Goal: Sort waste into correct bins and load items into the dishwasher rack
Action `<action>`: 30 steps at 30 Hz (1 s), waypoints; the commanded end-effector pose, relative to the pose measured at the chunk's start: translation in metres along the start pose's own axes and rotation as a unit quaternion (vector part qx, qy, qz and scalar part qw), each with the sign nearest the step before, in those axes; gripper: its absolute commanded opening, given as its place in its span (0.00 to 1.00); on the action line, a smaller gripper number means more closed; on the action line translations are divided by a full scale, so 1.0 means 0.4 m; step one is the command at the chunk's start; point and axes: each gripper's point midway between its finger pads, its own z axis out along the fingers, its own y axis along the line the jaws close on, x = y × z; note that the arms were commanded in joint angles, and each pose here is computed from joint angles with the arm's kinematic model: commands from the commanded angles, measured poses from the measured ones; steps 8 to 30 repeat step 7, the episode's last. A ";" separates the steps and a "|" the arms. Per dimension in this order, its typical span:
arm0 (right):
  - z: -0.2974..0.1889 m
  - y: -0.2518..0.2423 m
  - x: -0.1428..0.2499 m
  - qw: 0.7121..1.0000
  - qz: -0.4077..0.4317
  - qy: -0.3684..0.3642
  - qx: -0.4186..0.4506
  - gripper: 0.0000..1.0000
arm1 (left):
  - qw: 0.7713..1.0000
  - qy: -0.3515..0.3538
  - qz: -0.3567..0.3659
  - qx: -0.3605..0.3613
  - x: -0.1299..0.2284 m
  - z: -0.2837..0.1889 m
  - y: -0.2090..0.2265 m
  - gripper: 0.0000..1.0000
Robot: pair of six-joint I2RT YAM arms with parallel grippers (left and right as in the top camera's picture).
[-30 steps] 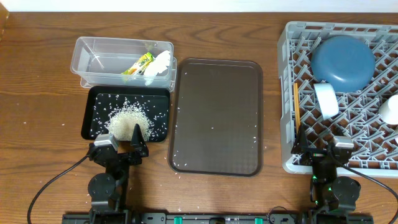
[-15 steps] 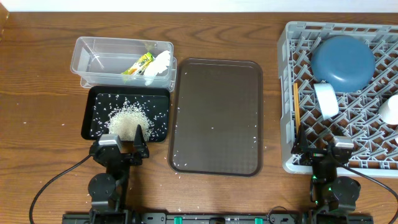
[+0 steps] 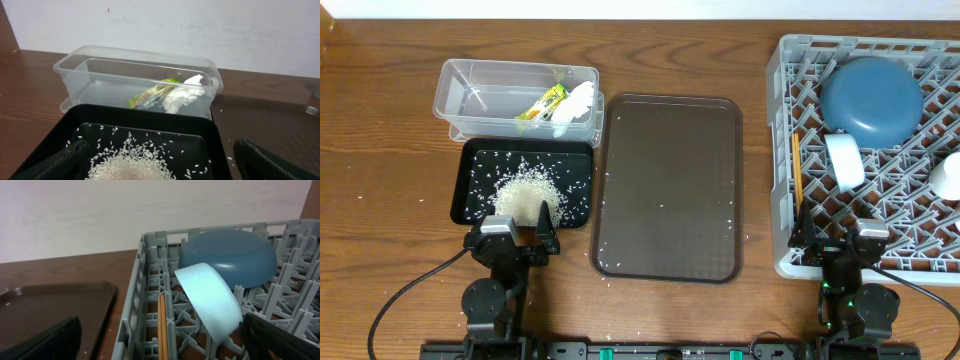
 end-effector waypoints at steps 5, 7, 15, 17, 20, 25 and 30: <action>-0.001 0.012 0.002 1.000 -0.002 0.001 -0.009 0.99 | 1.000 0.018 0.008 0.006 0.039 0.005 -0.002 0.94; -0.001 0.012 0.002 1.000 -0.002 0.001 -0.010 0.99 | 1.000 0.018 0.008 0.006 0.039 0.005 -0.002 0.94; -0.001 0.012 0.002 1.000 -0.002 0.001 -0.010 0.99 | 1.000 0.018 0.008 0.006 0.039 0.005 -0.002 0.94; -0.001 0.012 0.002 1.000 -0.002 0.001 -0.010 0.99 | 1.000 0.018 0.008 0.006 0.039 0.005 -0.002 0.94; -0.001 0.012 0.002 1.000 -0.002 0.001 -0.010 0.99 | 1.000 0.018 0.008 0.006 0.039 0.005 -0.002 0.94; -0.001 0.012 0.002 1.000 -0.002 0.001 -0.010 0.99 | 1.000 0.018 0.008 0.006 0.039 0.005 -0.002 0.94; -0.001 0.012 0.002 1.000 -0.002 0.001 -0.010 0.99 | 1.000 0.018 0.008 0.006 0.039 0.005 -0.002 0.94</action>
